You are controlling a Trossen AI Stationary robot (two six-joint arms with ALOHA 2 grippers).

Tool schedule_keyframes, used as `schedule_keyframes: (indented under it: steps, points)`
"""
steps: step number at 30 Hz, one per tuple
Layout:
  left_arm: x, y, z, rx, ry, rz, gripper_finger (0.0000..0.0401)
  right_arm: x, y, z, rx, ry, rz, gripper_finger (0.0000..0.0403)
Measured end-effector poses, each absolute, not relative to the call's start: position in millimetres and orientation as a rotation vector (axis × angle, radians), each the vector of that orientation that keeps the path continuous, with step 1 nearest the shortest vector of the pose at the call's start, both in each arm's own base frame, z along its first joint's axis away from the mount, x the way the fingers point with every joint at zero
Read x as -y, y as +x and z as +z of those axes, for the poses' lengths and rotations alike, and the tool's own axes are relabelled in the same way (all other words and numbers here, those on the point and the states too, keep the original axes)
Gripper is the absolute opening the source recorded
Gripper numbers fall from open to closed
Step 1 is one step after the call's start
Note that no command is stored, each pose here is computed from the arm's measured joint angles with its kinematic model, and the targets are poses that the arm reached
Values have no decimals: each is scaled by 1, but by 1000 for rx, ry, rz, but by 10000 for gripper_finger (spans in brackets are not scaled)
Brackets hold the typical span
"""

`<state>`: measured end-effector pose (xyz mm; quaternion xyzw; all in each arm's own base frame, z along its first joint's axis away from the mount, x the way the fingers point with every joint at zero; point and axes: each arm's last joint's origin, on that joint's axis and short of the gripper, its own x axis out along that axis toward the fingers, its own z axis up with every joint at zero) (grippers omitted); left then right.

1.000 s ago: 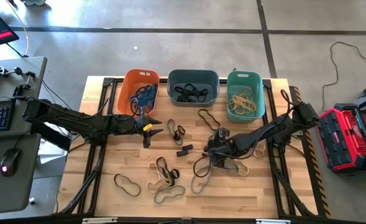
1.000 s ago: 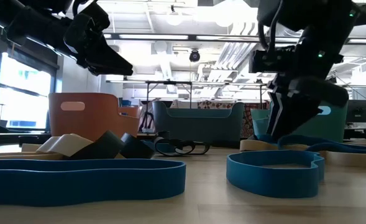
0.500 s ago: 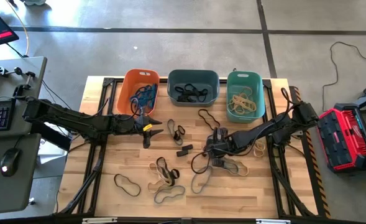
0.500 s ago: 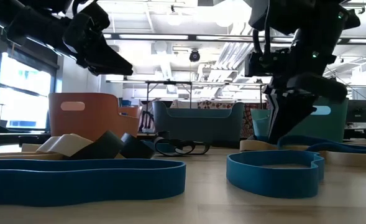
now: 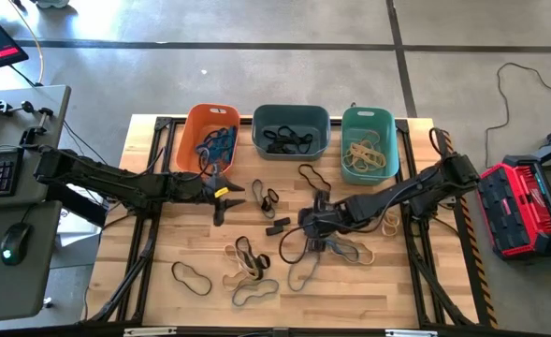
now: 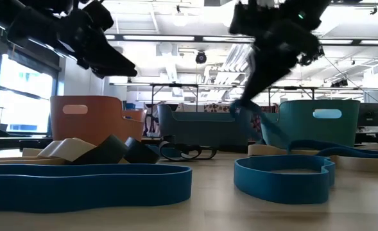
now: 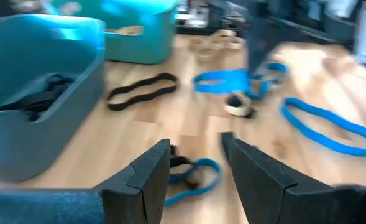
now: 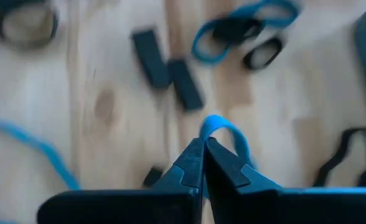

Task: Sort rubber bands into baskets
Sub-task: Put the blue rubber band into the orange bin

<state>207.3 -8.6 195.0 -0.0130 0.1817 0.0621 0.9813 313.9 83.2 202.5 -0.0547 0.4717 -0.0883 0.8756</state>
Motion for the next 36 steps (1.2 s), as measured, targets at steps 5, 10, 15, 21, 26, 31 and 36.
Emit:
schedule_keyframes:
  steps: [5,10,15,21,26,31,36]
  points:
    - [12,207,195,-371,-14,4,158,-81,328,217,-849,-141,-219,0]
    - [16,211,192,-372,41,-32,158,-80,339,227,-712,-133,-188,0]
    - [27,226,184,-311,127,-82,158,-81,346,236,-608,-129,-171,0]
    - [36,244,179,-253,202,24,158,-82,349,240,-557,-132,-162,0]
    - [40,262,178,-272,228,58,161,-82,350,241,-546,-132,-160,0]
    - [42,279,182,-270,232,97,171,-83,351,242,-538,-124,-133,0]
    - [45,287,186,-257,246,91,174,-84,351,242,-529,-121,-129,0]
